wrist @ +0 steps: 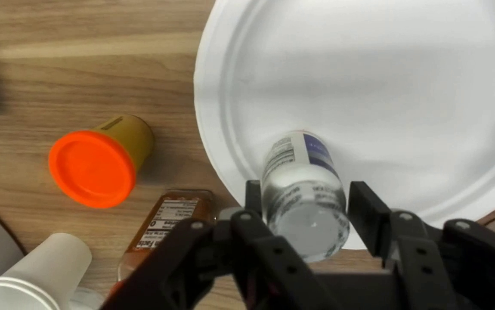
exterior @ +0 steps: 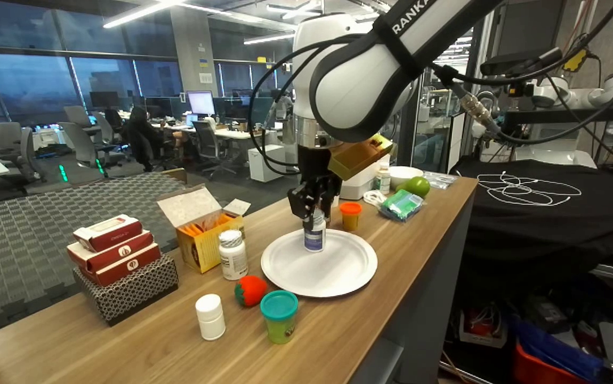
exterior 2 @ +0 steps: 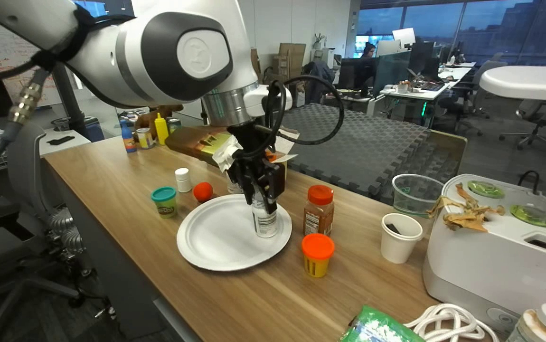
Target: Move the bottle on the white plate away from you then put all the bottles and the orange plushie on the white plate
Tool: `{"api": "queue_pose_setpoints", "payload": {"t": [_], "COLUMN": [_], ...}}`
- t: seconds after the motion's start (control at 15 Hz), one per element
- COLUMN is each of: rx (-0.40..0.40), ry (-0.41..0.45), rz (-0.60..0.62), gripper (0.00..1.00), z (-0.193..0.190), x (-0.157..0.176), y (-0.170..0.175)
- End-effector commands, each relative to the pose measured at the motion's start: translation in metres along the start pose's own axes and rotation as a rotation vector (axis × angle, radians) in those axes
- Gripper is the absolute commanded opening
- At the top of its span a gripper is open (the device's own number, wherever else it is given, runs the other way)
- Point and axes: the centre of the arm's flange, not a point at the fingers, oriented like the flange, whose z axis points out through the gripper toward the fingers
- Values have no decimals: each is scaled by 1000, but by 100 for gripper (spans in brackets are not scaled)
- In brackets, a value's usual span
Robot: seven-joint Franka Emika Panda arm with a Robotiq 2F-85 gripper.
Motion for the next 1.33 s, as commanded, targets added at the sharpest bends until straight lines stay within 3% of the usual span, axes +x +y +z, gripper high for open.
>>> {"api": "queue_pose_setpoints", "payload": {"t": [0.0, 0.13, 0.2, 0.33, 0.73, 0.93, 1.0, 1.27], "rx": [18, 21, 19, 15, -16, -15, -14, -20], "ry": [12, 10, 11, 26, 130, 61, 85, 62], "rz": [16, 16, 14, 13, 25, -36, 8, -22], "gripper": [37, 84, 86, 98, 100, 99, 100, 100], "z": [-16, -18, -21, -32, -100, -126, -103, -115], "x": [3, -2, -4, -4, 30, 32, 24, 24], "y": [-3, -3, -3, -2, 23, 33, 28, 31]}}
